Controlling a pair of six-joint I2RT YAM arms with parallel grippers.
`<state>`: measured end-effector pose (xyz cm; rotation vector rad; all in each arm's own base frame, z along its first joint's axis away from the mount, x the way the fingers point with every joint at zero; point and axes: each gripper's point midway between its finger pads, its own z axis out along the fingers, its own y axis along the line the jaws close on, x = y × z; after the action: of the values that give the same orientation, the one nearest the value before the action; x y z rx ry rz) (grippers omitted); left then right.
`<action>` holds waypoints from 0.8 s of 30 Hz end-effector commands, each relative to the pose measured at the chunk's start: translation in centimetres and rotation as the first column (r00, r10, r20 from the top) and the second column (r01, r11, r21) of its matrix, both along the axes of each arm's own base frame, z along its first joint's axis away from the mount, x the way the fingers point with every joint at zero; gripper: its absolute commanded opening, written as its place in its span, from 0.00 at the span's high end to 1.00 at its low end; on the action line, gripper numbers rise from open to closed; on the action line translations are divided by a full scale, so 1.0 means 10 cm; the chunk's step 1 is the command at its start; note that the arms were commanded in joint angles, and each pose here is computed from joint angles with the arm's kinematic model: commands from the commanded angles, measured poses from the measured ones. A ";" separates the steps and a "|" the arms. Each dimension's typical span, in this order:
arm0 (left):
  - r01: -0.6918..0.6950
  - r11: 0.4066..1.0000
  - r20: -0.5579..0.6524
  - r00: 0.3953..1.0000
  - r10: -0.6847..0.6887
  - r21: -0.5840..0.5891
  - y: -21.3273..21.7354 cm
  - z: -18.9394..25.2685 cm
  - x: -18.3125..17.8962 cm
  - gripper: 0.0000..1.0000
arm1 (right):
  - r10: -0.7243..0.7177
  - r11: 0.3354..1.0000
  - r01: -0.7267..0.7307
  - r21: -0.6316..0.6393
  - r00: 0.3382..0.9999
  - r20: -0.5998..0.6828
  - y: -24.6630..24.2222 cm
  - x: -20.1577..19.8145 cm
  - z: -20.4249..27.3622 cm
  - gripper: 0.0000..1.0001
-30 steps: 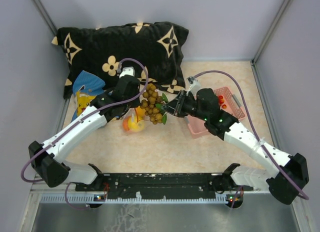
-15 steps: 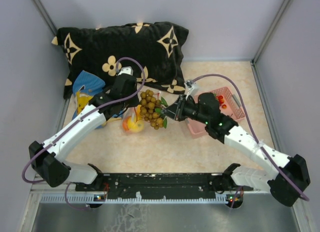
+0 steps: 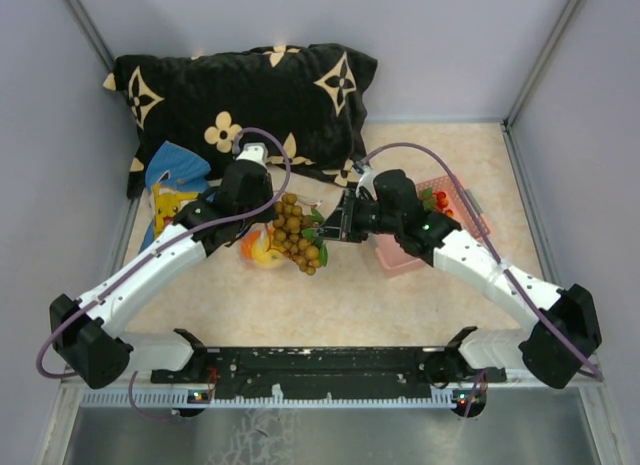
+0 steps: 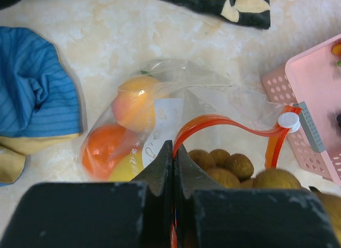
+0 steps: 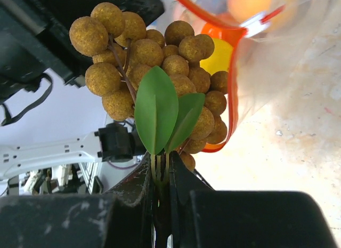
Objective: Place the food in the zip-top bag and seal the zipper
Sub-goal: Place the fake fruit in the zipper food storage bag.
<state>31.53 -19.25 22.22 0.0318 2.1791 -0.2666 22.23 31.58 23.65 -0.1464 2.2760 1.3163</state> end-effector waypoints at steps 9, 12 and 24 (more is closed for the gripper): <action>0.081 0.997 0.093 0.992 -0.080 -0.009 -0.10 0.18 0.08 1.00 | 0.210 0.975 -0.215 -0.060 0.974 -0.082 0.12 -0.20 0.03 1.00; 0.108 0.994 0.111 0.988 -0.105 -0.013 -0.13 0.21 0.07 1.00 | 0.204 0.975 -0.214 -0.064 0.970 -0.131 0.15 -0.19 -0.06 1.00; 0.276 0.960 0.134 0.954 -0.268 -0.044 -0.30 0.18 -0.14 1.00 | 0.126 0.988 -0.147 -0.051 0.949 -0.290 0.14 0.05 -0.17 1.00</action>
<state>30.44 -20.95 22.23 0.2475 2.1131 -0.3820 22.12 32.02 19.58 -0.1574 2.6117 1.3113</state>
